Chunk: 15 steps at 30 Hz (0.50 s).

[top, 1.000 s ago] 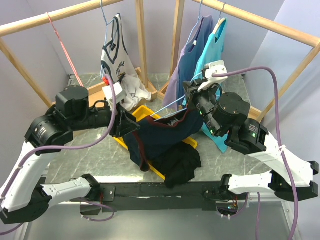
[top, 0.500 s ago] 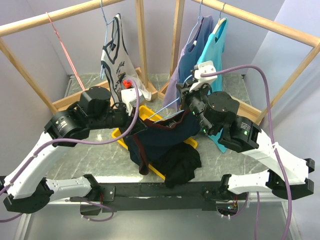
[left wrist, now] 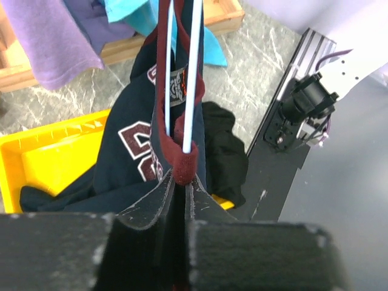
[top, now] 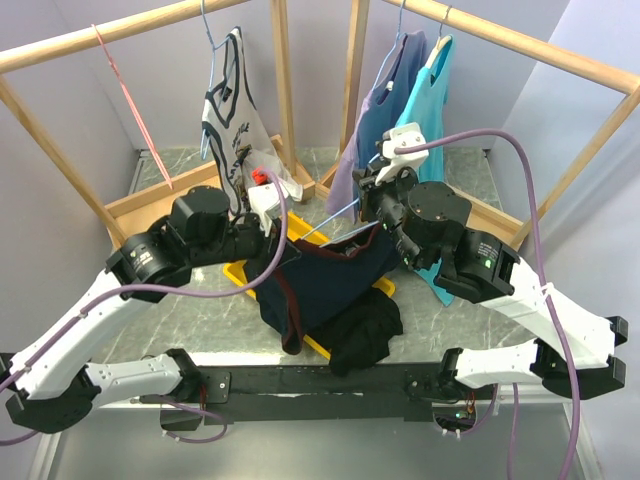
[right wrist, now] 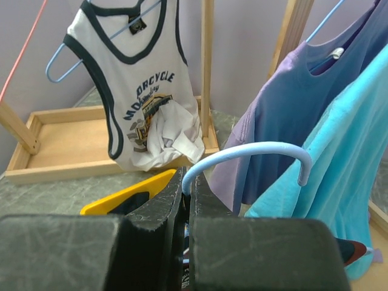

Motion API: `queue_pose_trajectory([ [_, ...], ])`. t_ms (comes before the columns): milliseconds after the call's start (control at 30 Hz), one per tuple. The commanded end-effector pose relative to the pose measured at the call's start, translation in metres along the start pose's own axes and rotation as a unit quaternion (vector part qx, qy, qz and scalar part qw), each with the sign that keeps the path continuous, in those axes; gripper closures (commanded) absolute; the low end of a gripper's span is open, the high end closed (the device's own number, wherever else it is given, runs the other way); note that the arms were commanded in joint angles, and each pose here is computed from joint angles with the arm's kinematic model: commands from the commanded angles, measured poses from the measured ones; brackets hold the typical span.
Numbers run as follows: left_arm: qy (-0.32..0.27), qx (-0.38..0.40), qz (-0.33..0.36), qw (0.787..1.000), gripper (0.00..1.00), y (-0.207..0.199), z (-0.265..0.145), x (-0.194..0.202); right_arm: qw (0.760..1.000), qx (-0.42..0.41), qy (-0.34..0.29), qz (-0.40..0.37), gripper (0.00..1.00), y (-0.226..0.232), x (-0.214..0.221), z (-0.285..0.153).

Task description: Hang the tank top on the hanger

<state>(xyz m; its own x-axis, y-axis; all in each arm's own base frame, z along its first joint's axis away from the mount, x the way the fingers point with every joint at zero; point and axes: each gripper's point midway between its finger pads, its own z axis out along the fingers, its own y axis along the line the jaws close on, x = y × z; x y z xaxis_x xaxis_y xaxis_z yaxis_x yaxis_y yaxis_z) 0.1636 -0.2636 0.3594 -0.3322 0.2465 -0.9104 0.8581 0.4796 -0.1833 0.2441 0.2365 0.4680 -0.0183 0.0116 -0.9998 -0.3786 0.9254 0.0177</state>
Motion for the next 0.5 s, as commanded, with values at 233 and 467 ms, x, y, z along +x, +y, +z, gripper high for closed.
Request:
queue_pose_trajectory([
  [233, -0.133, 0.001, -0.042, 0.99, 0.99, -0.001, -0.002, -0.005, 0.998, -0.034, -0.014, 0.05, 1.0, 0.017, -0.005, 0.0],
  [467, -0.168, 0.012, -0.065, 0.984, 0.99, -0.005, -0.007, 0.007, 0.998, -0.047, -0.001, 0.049, 0.75, 0.025, 0.01, 0.001],
])
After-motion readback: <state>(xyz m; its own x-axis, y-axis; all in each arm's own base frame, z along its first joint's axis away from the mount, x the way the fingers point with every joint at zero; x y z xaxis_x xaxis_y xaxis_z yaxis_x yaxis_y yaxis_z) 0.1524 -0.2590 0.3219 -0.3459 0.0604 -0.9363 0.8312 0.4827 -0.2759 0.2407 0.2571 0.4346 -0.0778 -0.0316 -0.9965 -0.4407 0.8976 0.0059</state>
